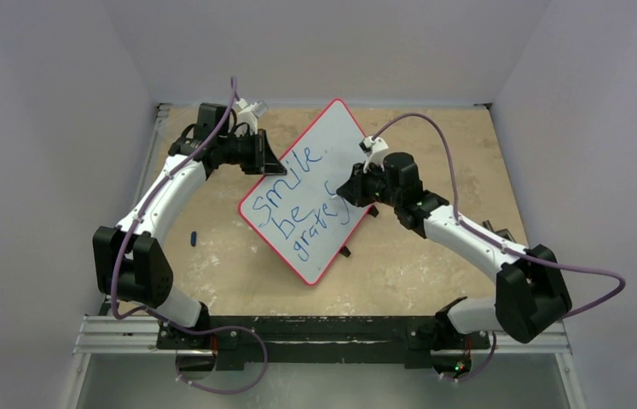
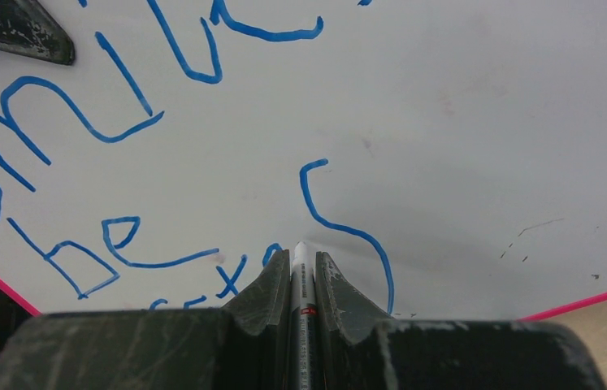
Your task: Write a sentence on the whiteboard
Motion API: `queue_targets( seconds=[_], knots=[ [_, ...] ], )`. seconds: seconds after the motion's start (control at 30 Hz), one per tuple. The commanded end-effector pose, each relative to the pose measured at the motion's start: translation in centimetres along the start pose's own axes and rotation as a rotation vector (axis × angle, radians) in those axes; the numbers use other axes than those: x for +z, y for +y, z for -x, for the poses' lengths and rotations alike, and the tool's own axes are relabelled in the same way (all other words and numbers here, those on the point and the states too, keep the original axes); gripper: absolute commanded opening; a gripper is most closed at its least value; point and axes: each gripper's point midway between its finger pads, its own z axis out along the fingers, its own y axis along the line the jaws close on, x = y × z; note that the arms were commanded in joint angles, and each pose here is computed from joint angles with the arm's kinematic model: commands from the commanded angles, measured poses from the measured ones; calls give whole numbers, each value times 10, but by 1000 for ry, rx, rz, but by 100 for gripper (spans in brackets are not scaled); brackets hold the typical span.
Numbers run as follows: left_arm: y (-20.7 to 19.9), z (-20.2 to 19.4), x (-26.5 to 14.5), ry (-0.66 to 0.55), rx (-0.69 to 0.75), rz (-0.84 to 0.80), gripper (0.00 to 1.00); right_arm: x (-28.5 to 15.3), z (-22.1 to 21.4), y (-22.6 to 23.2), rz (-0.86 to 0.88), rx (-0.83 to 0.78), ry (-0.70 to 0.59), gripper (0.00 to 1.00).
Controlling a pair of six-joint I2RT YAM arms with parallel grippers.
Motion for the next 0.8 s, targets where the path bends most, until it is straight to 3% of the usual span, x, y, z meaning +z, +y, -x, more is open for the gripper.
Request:
queue_targets(
  seconds=[0.0, 0.77],
  knots=[
    [-11, 21, -13, -89, 93, 15, 0, 4, 22, 13, 50, -24, -43, 0],
    [-10, 21, -13, -87, 93, 14, 0, 27, 33, -17, -88, -23, -22, 0]
  ],
)
